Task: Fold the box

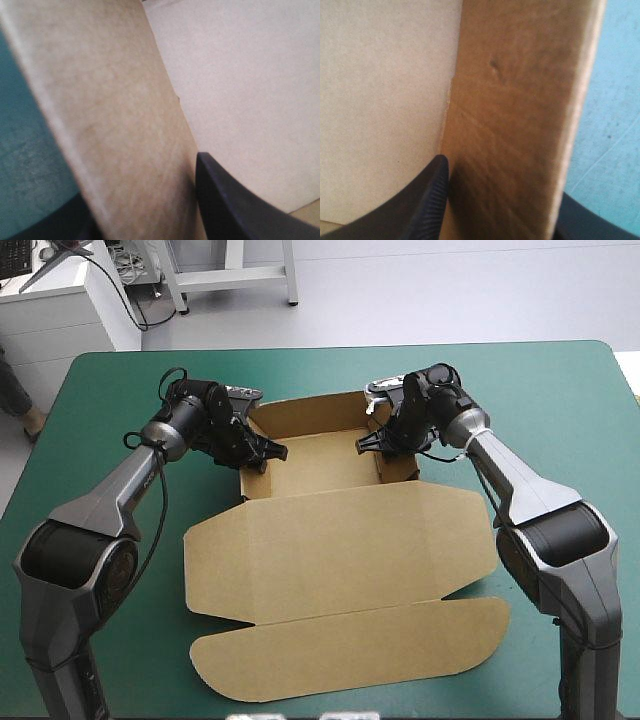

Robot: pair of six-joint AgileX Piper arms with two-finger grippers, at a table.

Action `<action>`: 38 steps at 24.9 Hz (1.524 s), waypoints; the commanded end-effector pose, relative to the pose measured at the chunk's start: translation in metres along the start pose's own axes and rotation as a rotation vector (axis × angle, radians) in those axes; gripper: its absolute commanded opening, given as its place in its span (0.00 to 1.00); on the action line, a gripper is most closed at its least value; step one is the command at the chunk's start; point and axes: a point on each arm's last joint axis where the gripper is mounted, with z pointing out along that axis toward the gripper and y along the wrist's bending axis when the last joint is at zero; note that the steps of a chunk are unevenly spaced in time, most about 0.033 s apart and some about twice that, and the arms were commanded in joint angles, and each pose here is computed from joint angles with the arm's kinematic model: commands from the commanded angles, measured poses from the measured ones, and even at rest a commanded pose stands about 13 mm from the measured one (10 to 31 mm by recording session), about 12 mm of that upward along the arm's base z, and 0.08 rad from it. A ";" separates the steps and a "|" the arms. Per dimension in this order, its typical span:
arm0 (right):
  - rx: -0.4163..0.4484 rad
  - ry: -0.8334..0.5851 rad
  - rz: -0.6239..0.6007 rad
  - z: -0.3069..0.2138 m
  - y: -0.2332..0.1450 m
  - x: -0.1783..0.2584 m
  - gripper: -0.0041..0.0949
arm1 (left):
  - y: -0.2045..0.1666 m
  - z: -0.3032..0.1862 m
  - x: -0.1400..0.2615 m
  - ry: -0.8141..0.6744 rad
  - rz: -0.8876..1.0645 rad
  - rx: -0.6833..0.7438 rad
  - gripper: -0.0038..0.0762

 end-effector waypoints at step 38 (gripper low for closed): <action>-0.012 -0.225 -0.067 -0.109 0.005 -0.028 0.60 | -0.016 -0.419 0.232 -0.981 0.197 -0.180 0.04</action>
